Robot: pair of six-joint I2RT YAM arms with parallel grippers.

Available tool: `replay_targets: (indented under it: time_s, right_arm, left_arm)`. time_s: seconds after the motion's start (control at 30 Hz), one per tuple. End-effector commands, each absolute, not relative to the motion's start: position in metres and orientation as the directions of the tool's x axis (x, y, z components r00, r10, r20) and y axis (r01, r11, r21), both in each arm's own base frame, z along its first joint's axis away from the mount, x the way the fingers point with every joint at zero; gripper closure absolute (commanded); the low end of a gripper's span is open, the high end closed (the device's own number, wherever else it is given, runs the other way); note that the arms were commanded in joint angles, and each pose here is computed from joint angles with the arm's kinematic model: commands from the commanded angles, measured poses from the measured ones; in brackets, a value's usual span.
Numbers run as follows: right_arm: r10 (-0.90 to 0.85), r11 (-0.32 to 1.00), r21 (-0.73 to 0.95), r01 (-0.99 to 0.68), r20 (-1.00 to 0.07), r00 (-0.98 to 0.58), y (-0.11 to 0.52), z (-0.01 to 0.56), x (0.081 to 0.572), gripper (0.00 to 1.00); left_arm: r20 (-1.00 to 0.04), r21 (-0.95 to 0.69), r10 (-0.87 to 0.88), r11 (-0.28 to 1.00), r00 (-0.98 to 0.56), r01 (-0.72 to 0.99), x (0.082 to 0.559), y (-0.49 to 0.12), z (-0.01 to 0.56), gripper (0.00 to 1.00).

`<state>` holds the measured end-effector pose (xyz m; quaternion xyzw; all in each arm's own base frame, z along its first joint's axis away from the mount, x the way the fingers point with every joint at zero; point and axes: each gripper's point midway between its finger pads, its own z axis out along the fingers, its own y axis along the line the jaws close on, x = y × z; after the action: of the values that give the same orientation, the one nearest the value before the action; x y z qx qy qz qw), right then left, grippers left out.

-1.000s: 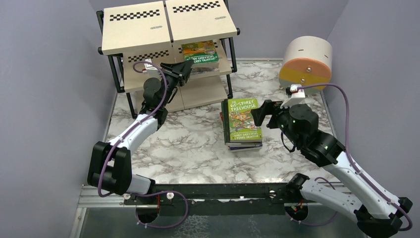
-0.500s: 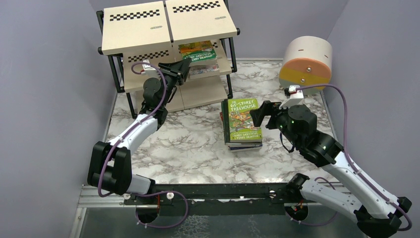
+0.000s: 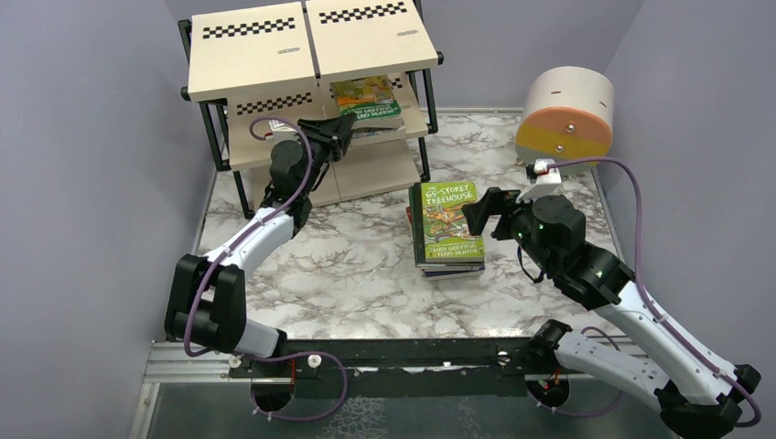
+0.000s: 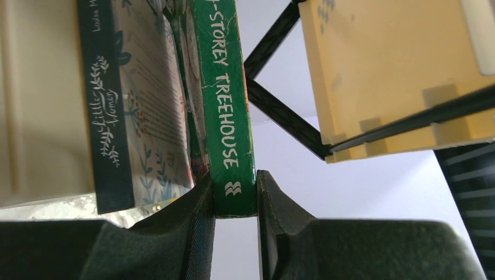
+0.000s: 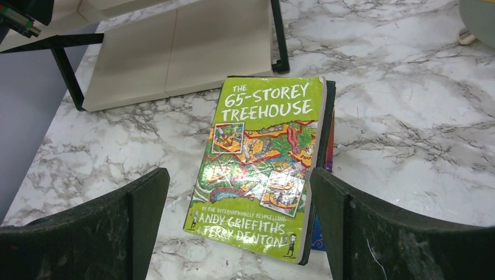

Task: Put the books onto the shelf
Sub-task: Place the book on the shelf.

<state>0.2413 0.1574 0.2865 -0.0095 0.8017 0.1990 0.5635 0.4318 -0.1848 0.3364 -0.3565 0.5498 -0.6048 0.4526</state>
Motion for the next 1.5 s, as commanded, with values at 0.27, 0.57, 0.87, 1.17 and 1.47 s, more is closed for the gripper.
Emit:
replay_targets:
  time_s: [0.27, 0.57, 0.87, 1.17, 1.47]
  right_arm:
    - [0.234, 0.909, 0.334, -0.248, -0.904, -0.358, 0.158, 0.286, 0.239, 0.10]
    - [0.239, 0.908, 0.339, -0.246, -0.902, -0.360, 0.157, 0.284, 0.238, 0.10]
    - [0.242, 0.907, 0.343, -0.244, -0.900, -0.363, 0.157, 0.282, 0.236, 0.10]
    - [0.244, 0.904, 0.347, -0.249, -0.899, -0.365, 0.157, 0.281, 0.235, 0.10]
    - [0.252, 0.902, 0.354, -0.249, -0.897, -0.363, 0.155, 0.282, 0.233, 0.10]
  left_arm:
    - [-0.089, -0.962, -0.940, -0.004, -0.329, 0.272, 0.437, -0.188, 0.389, 1.00]
    - [-0.102, -0.967, -0.930, 0.009, -0.353, 0.253, 0.438, -0.195, 0.384, 1.00]
    - [-0.109, -0.973, -0.917, 0.019, -0.384, 0.231, 0.437, -0.203, 0.377, 1.00]
    - [-0.125, -0.976, -0.907, 0.041, -0.402, 0.212, 0.435, -0.205, 0.375, 0.69]
    - [-0.132, -0.977, -0.908, 0.052, -0.399, 0.206, 0.431, -0.203, 0.378, 0.53]
